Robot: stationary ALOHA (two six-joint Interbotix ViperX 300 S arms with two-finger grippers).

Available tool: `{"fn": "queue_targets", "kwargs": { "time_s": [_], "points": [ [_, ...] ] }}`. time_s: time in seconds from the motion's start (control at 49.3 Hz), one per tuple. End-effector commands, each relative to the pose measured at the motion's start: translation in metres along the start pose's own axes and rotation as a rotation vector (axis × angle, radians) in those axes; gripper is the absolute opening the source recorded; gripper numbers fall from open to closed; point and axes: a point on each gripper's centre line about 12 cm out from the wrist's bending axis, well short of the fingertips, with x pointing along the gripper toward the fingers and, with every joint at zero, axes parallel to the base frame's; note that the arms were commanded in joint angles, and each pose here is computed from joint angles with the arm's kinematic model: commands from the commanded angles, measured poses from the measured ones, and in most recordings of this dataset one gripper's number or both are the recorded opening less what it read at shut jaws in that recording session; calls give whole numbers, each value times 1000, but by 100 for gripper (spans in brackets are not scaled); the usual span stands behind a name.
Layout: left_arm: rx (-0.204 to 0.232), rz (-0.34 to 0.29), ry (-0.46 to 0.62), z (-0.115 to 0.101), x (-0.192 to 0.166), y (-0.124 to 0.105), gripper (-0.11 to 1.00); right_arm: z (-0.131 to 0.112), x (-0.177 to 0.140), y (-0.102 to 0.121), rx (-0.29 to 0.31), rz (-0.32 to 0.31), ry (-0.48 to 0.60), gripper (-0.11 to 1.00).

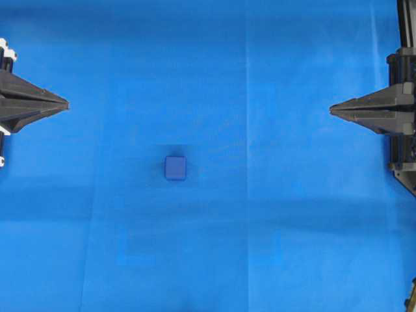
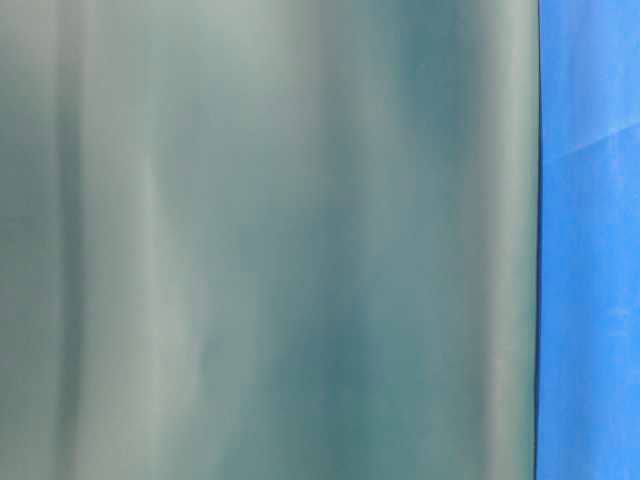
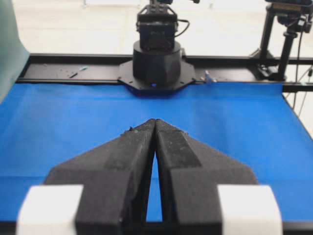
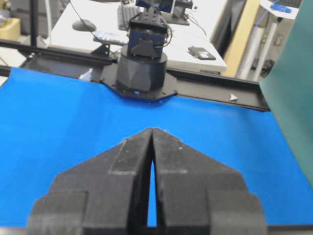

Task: Handover the blue block to the right arm after grasping it with the left arm, then place it in the designated position.
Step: 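Open both grippers wide at their start positions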

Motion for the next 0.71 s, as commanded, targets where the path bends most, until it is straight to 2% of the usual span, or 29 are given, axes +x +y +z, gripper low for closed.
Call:
{"fn": "queue_targets", "kwargs": {
  "time_s": [0.0, 0.101, 0.689],
  "points": [
    [-11, -8, 14, 0, 2, -2, 0, 9, 2, 1, 9, 3, -25, 1],
    [-21, -15, 14, 0, 1, -3, 0, 9, 5, 1, 6, 4, 0, -2],
    [-21, -27, 2, 3, 0, -5, 1, 8, 6, 1, 17, 3, 17, -1]
  ]
}}
